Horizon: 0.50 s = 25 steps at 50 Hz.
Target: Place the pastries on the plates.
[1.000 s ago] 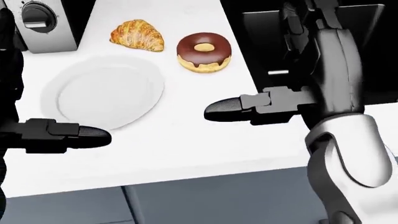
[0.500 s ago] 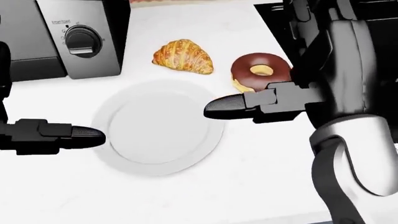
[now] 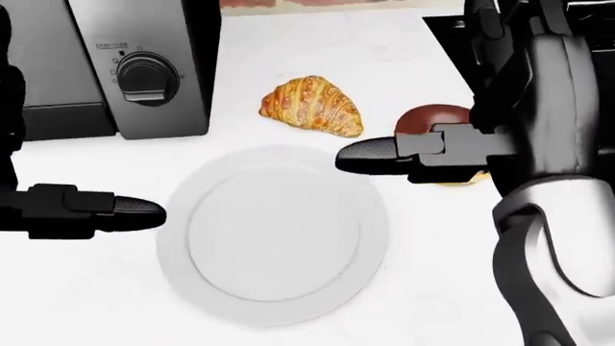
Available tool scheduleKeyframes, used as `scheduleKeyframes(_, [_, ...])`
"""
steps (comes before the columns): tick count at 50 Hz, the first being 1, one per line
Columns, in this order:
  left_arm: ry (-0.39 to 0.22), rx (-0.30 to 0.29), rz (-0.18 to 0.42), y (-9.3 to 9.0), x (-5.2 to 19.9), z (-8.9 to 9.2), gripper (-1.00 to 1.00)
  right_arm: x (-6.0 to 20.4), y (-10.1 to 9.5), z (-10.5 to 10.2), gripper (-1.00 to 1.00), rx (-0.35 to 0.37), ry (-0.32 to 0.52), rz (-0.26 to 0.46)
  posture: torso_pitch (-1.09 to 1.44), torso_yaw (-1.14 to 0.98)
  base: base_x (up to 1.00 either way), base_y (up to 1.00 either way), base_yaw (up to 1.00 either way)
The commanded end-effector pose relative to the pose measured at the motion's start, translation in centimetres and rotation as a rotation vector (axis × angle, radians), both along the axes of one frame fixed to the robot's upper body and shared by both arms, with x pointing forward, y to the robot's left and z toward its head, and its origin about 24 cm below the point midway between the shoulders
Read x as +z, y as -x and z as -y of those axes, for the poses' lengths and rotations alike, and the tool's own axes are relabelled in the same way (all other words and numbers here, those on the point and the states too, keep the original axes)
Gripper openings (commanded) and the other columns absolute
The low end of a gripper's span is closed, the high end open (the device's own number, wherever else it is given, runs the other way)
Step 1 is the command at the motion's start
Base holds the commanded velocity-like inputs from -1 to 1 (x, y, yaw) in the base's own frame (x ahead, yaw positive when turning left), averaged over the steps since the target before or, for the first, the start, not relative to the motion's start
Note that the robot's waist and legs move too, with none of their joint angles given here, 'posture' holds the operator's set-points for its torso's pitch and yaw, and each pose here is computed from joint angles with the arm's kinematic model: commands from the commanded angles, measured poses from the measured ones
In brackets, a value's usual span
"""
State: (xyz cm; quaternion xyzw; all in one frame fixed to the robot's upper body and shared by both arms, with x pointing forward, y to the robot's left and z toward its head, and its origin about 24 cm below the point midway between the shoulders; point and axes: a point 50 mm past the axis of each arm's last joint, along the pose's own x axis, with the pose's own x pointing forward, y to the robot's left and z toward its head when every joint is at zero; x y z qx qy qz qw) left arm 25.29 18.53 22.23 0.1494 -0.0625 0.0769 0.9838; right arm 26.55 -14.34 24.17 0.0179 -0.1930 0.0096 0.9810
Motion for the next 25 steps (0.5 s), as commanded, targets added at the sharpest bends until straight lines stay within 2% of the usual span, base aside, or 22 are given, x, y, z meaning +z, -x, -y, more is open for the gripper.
scheduleKeyframes(1, [-0.021, 0.040, 0.074, 0.4, 1.2, -0.5, 1.00, 1.5, 0.7, -0.8, 1.00, 0.053, -0.002, 0.092, 0.00, 0.00, 0.00, 0.00, 0.40])
scheduleKeyframes(3, [-0.022, 0.041, 0.075, 0.4, 1.3, -0.5, 1.00, 1.5, 0.6, -0.8, 1.00, 0.055, -0.001, 0.089, 0.00, 0.00, 0.00, 0.00, 0.07])
scheduleKeyframes(4, [-0.021, 0.041, 0.075, 0.3, 1.3, -0.5, 1.00, 1.4, 0.5, -0.6, 1.00, 0.026, 0.010, 0.075, 0.00, 0.00, 0.00, 0.00, 0.00])
scheduleKeyframes(10, [-0.020, 0.042, 0.072, 0.4, 1.1, -0.5, 1.00, 0.5, 0.6, -0.6, 1.00, 0.025, 0.006, 0.075, 0.00, 0.00, 0.00, 0.00, 0.00])
scheduleKeyframes(17, [-0.020, 0.039, 0.072, 0.5, 0.9, -0.5, 1.00, 2.2, 0.2, 0.2, 1.00, -0.031, 0.031, 0.059, 0.00, 0.00, 0.00, 0.00, 0.00])
scheduleKeyframes(18, [-0.020, 0.039, 0.072, 0.5, 0.9, -0.5, 1.00, 3.6, -0.1, 0.3, 1.00, -0.042, 0.062, 0.056, 0.00, 0.00, 0.00, 0.00, 0.00])
scheduleKeyframes(22, [-0.018, 0.043, 0.072, 0.5, 1.0, -0.6, 1.00, 6.1, -1.7, -0.1, 1.00, -0.064, 0.134, 0.032, 0.00, 0.00, 0.00, 0.00, 0.00])
scheduleKeyframes(25, [-0.016, 0.047, 0.075, 0.6, 1.1, -0.8, 1.00, 8.3, -4.1, -0.9, 1.00, -0.076, 0.271, 0.003, 0.00, 0.00, 0.00, 0.00, 0.00])
